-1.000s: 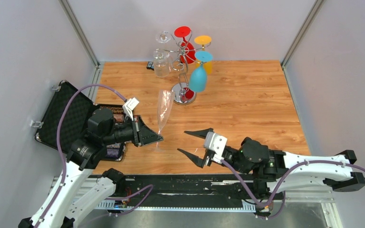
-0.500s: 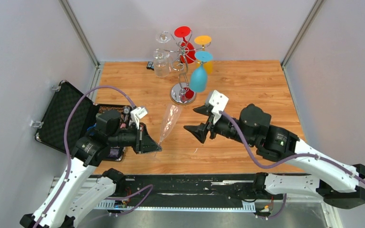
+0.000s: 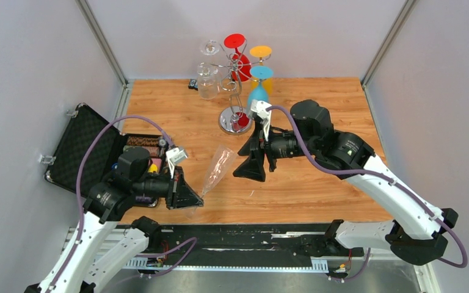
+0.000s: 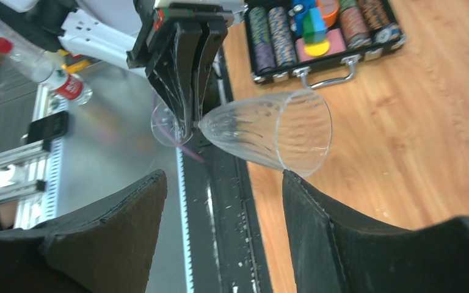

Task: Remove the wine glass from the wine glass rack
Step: Place the wine glass at the center of the board.

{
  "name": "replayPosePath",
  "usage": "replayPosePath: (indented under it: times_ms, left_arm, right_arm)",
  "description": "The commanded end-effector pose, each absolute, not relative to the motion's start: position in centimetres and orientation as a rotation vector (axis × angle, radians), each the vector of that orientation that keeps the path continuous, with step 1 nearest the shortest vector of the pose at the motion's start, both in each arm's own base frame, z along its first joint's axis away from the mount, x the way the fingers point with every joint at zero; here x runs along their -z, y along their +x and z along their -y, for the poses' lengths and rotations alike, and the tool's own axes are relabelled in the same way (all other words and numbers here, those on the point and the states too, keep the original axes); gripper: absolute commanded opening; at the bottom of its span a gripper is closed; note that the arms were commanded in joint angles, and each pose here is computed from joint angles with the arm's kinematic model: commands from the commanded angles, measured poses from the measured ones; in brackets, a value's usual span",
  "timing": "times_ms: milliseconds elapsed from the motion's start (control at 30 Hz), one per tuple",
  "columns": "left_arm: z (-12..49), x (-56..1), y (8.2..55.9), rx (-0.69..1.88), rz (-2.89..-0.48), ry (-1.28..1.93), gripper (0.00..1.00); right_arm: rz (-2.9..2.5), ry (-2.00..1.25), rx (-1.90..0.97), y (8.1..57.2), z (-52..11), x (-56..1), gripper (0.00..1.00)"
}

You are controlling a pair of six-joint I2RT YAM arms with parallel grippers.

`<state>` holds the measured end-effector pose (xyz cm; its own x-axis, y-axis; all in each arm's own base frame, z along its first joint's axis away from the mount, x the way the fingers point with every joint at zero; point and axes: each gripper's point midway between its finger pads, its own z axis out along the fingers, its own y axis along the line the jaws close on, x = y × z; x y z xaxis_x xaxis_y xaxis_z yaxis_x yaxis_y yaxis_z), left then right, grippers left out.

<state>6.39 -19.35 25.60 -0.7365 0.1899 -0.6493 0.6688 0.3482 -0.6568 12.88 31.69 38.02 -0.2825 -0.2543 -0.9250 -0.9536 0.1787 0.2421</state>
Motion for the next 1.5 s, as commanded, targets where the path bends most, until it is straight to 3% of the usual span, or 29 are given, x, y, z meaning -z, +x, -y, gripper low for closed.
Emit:
replayPosePath:
  times_ms: [0, 767, 1233, 1467]
  left_arm:
    - [19.3, -27.7, 4.6, 1.429, -2.013, 0.855, 0.0]
    - [19.1, -27.5, 2.1, 1.496, -1.969, 0.937, 0.0]
    - [19.0, -27.5, 2.0, 1.477, -1.964, 0.948, 0.0]
    - [18.9, -27.6, 2.0, 1.466, -1.96, 0.949, 0.0]
  right_arm:
    - [-1.635, -1.233, -1.347, 9.9, -31.2, -40.1, 0.68]
    - [-1.552, -1.33, -1.476, 9.2, -32.8, -42.2, 0.65]
    - [-1.56, -1.408, -1.575, 8.0, -33.1, -40.9, 0.44]
    - [-1.581, -1.428, -1.602, 8.1, -33.5, -40.3, 0.39]
